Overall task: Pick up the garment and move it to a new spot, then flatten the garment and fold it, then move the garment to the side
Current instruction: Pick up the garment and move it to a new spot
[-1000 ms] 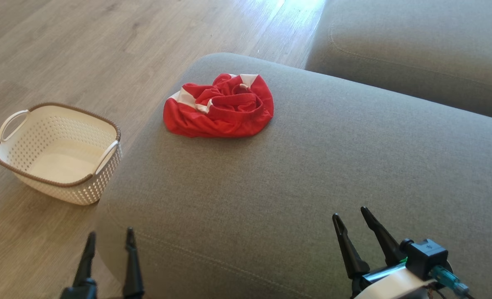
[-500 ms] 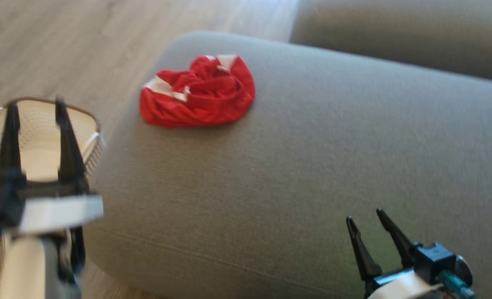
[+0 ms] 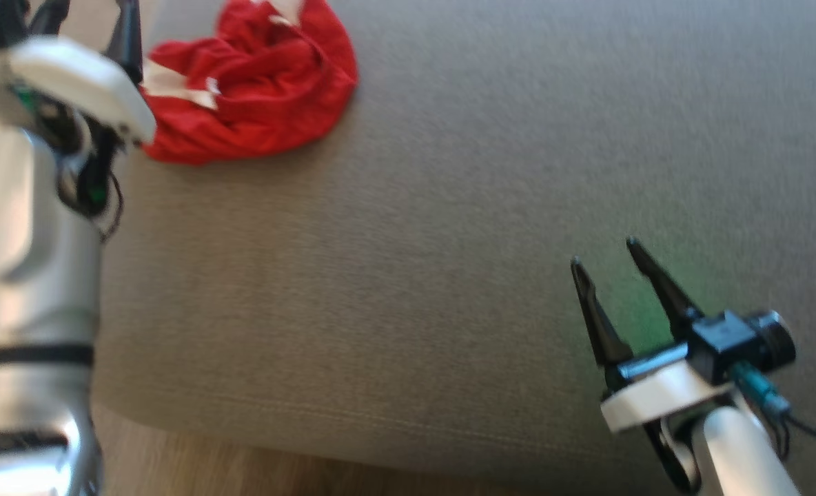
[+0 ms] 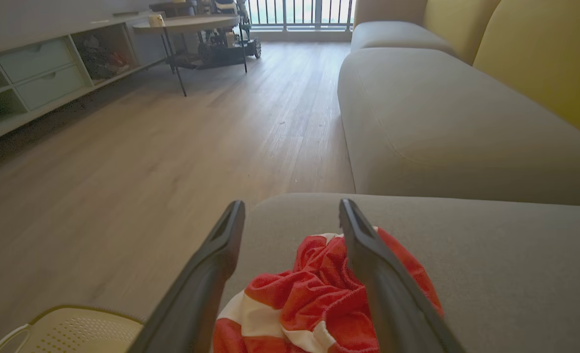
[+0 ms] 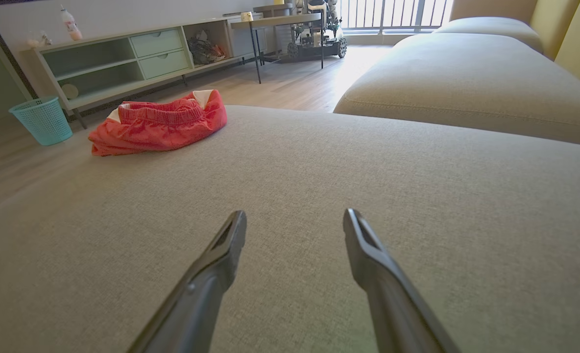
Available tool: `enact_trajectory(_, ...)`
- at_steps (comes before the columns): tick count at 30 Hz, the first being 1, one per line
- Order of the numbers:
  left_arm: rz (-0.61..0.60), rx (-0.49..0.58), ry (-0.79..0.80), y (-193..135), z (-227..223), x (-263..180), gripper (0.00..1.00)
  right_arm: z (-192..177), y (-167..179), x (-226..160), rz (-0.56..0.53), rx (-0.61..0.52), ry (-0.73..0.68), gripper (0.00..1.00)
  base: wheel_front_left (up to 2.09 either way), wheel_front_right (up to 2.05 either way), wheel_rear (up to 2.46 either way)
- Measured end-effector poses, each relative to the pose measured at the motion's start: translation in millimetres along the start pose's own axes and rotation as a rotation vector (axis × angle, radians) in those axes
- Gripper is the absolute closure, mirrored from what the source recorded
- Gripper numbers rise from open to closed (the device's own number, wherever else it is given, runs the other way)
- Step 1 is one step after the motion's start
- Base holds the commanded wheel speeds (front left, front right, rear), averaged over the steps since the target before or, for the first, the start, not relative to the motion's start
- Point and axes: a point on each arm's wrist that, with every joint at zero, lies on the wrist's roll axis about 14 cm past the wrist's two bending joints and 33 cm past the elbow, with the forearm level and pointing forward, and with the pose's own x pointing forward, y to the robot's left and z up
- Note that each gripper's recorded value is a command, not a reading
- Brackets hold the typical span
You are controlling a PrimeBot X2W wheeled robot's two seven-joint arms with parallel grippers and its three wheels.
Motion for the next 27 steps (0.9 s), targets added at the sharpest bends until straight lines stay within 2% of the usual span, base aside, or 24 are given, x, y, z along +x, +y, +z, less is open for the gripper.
enact_trajectory(4,-0.043,-0.003,0.242,-16.4,-47.3,36.2,0.00,-1.3,-19.2,10.2,-0.035,-0.001,-0.014,0.00,0.00,0.00,0.00)
enact_trajectory(9,-0.166,0.057,0.530,-59.6,-111.6,51.7,0.00,-14.3,-47.6,0.4,-0.109,-0.007,0.018,0.00,0.00,0.00,0.00)
enact_trajectory(15,-0.206,0.116,0.784,-66.8,-169.0,55.5,0.00,-21.0,-71.5,-3.5,-0.171,-0.012,0.028,0.00,0.00,0.00,0.00)
enact_trajectory(18,-0.231,0.159,0.845,-72.7,-184.9,60.7,0.00,-21.3,-83.0,-1.0,-0.199,-0.013,0.019,0.00,0.00,0.00,0.00)
enact_trajectory(21,-0.237,0.158,0.897,-74.2,-190.6,67.0,0.00,-26.1,-88.9,-3.6,-0.220,-0.004,0.029,0.00,0.00,0.00,0.00)
enact_trajectory(25,-0.245,0.151,0.886,-75.6,-192.4,74.1,0.00,-28.9,-92.5,-5.4,-0.237,0.005,0.035,0.00,0.00,0.00,0.00)
enact_trajectory(26,-0.245,0.151,0.886,-75.6,-192.4,74.1,0.60,-28.9,-92.5,-5.4,-0.237,0.005,0.035,0.00,0.00,0.00,0.00)
enact_trajectory(27,-0.246,0.153,0.867,-75.0,-190.7,76.2,0.97,-27.8,-93.2,-4.9,-0.239,0.007,0.031,0.00,0.00,0.00,0.00)
